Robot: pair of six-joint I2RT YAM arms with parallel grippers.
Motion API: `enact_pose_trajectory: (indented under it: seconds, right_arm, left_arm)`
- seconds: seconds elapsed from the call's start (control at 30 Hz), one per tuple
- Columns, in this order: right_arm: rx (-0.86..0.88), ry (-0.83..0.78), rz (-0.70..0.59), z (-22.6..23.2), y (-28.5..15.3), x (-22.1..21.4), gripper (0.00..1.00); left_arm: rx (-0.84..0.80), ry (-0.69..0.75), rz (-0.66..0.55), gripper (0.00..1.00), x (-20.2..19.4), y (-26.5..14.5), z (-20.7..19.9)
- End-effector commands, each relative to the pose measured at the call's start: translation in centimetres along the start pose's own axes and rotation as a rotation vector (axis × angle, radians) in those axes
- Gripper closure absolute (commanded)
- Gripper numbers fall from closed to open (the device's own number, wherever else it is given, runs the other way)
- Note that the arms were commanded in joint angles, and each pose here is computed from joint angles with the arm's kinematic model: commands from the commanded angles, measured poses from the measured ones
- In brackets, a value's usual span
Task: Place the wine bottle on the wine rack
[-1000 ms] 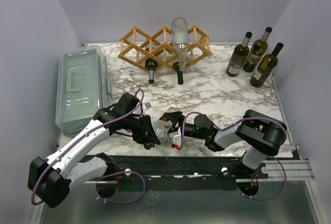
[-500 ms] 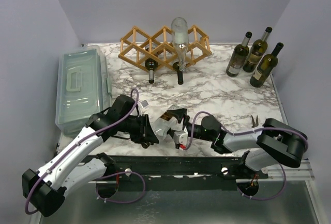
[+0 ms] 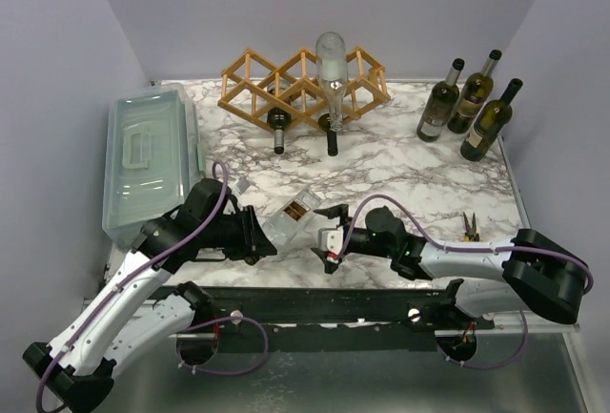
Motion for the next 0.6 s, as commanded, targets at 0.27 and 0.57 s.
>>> enact_pose_trajectory:
  seconds: [0.27,0.57]
  right_arm:
    - [-0.625,0.861,0.114,-7.3,-1.7,0.7,0.00]
    - [-0.705,1.019,0.275,-8.9,-1.9,0.6,0.00]
  left_arm:
    - [-0.105,0.104,-0.291,1.00,2.6,-5.3,-3.9]
    - [-0.138,0.067,-0.444,1.00,4.3,-7.6,-5.6]
Point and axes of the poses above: each gripper's point midway between its finger pads, its own y axis out along the fingers, its own z axis along the line the jaws close on, x = y × z, the point moved 5 cm from there along -y, back along the fingers, and after that the axes turned 12 degrees about -y, right-handed, at the moved point
